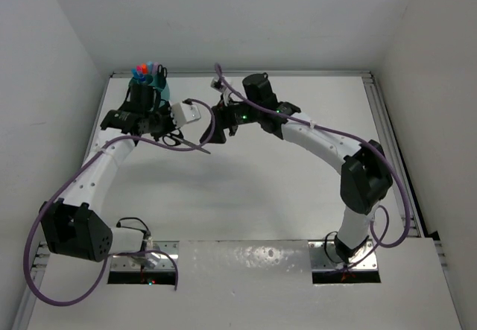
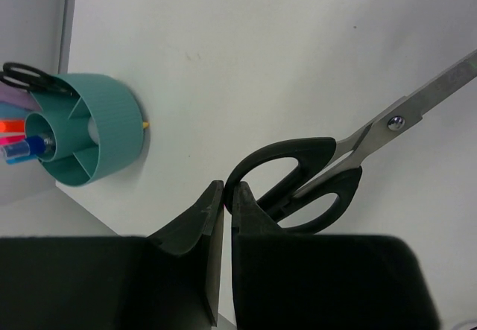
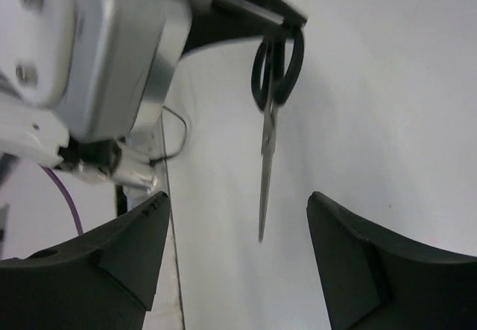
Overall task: Sort the stationery into containers
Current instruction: Place the scissors in the storage box.
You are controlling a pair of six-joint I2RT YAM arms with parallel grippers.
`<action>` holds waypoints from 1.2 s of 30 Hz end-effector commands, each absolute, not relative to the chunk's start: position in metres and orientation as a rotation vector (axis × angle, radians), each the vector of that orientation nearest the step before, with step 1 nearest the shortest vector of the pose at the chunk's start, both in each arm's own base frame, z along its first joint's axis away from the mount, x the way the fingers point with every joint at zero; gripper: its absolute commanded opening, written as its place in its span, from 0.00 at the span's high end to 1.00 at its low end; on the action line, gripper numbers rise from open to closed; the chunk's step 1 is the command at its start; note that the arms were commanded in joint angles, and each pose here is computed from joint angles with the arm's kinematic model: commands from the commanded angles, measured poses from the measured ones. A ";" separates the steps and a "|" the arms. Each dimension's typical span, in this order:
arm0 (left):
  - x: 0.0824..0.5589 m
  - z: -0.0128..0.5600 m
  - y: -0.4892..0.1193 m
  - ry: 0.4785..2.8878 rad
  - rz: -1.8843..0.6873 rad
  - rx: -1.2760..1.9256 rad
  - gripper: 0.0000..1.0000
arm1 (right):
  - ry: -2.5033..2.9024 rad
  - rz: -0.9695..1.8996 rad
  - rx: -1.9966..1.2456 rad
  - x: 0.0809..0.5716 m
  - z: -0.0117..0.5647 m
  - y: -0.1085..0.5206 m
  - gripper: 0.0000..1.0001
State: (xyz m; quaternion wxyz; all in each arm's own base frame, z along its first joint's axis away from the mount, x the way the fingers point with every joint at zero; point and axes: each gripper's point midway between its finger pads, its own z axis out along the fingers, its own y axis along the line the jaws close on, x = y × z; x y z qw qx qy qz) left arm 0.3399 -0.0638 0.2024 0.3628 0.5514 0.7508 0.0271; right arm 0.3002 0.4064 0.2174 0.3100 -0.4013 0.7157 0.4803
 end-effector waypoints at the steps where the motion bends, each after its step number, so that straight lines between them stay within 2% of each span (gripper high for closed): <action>1: 0.337 0.221 -0.076 1.847 0.105 1.448 1.00 | 1.743 1.449 -0.950 0.305 0.262 0.401 0.28; 2: 0.337 0.220 -0.075 1.851 0.112 1.449 1.00 | 1.676 1.479 -0.910 0.309 0.278 0.398 0.27; 6: 0.336 0.228 -0.082 1.826 0.099 1.452 1.00 | 1.747 1.400 -0.871 0.322 0.266 0.373 0.28; 15: 0.332 0.244 -0.101 1.793 0.077 1.513 1.00 | 1.863 1.448 -0.912 0.304 0.224 0.411 0.34; 20: 0.332 0.246 -0.104 1.788 0.068 1.507 1.00 | 1.887 1.472 -0.919 0.297 0.209 0.420 0.35; 25: 0.335 0.251 -0.107 1.779 0.062 1.491 1.00 | 1.912 1.519 -0.921 0.282 0.199 0.423 0.40; 29: 0.338 0.252 -0.106 1.778 0.074 1.489 1.00 | 1.920 1.527 -0.921 0.279 0.196 0.424 0.62; 30: 0.338 0.251 -0.106 1.784 0.073 1.489 1.00 | 1.926 1.530 -0.919 0.279 0.195 0.425 0.74; 32: 0.338 0.251 -0.107 1.780 0.073 1.489 1.00 | 1.926 1.543 -0.926 0.277 0.195 0.425 0.85; 33: 0.339 0.252 -0.106 1.782 0.076 1.481 1.00 | 1.926 1.548 -0.928 0.277 0.196 0.425 0.95; 34: 0.339 0.252 -0.107 1.782 0.074 1.479 1.00 | 1.926 1.551 -0.930 0.276 0.195 0.426 1.00; 36: 0.339 0.255 -0.109 1.780 0.067 1.465 1.00 | 1.925 1.556 -0.924 0.275 0.196 0.425 1.00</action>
